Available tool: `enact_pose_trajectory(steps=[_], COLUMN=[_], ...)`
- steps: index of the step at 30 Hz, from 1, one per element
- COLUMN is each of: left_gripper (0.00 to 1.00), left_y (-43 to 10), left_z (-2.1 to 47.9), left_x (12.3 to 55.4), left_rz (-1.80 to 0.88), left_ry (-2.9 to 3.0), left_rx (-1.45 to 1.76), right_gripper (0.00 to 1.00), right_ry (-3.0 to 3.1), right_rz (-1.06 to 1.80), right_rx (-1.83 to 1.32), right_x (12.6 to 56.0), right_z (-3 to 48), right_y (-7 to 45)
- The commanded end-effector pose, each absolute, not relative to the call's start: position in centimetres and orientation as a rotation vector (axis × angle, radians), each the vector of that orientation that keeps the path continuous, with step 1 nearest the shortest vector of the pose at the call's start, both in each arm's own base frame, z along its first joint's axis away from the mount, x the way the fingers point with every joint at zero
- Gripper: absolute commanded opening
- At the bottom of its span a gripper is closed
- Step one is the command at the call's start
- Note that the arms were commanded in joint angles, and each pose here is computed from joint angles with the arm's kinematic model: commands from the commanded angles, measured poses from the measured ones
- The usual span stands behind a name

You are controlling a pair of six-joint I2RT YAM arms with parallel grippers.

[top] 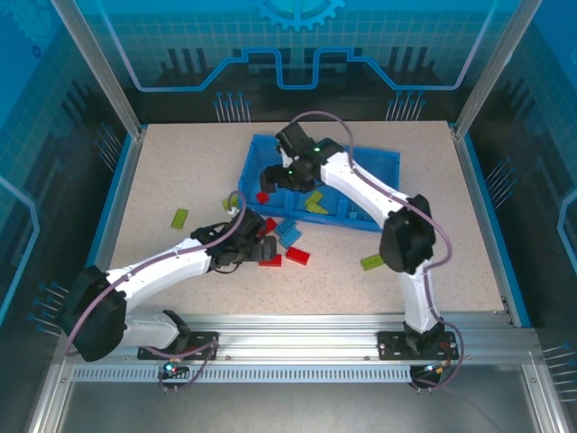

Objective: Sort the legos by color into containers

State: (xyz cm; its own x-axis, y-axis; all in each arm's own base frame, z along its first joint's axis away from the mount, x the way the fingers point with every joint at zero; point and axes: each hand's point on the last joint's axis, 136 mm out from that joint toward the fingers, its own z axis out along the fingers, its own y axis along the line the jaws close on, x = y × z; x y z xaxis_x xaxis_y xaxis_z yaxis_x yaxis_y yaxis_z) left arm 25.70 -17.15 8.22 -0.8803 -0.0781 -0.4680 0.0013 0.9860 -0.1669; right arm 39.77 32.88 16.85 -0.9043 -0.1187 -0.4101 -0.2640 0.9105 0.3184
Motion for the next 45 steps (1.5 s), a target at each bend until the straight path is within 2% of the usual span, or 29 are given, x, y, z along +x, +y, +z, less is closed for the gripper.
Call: enact_pose_trajectory(steps=[1, 10, 19, 23, 29, 32, 37, 45], left_gripper=[0.99, 0.99, 0.99, 0.91, 0.68, 0.59, 0.57, 0.58], left_y=[-18.6, -21.3, -22.3, -22.6, -22.6, -22.0, -21.4, -20.3], left_z=[6.2, 3.7, 2.8, 2.0, 1.5, 1.6, 3.7, 12.6], left_x=[24.7, 24.8, 25.7, 26.1, 26.1, 25.8, 25.4, 28.2], left_rz=[-0.238, -0.181, -0.178, -0.146, -0.153, -0.131, -0.156, -0.199], left_ry=[2.711, 2.767, 2.756, 2.774, 2.775, 2.777, 2.751, 2.578], left_rx=[-0.037, 0.061, 0.048, 0.066, 0.041, 0.029, -0.015, -0.022], right_gripper=[0.9, 0.93, 0.94, 0.93, 0.9, 0.94, 0.97, 1.0], right_ry=[2.58, 2.613, 2.718, 2.77, 2.775, 2.814, 2.88, 2.931], right_rz=[0.489, 0.35, 0.19, 0.182, 0.242, 0.244, 0.123, 0.057], right_rx=[-0.215, 0.087, 0.156, 0.233, 0.243, 0.226, 0.138, 0.086], right_x=[38.8, 34.3, 27.6, 24.8, 22.5, 21.7, 21.4, 22.2], right_z=[20.5, 18.2, 13.2, 10.5, 8.2, 6.8, 5.1, 3.5], right_y=[29.3, 16.0, 9.6, 8.4, 8.4, 8.8, 9.1, 9.4])
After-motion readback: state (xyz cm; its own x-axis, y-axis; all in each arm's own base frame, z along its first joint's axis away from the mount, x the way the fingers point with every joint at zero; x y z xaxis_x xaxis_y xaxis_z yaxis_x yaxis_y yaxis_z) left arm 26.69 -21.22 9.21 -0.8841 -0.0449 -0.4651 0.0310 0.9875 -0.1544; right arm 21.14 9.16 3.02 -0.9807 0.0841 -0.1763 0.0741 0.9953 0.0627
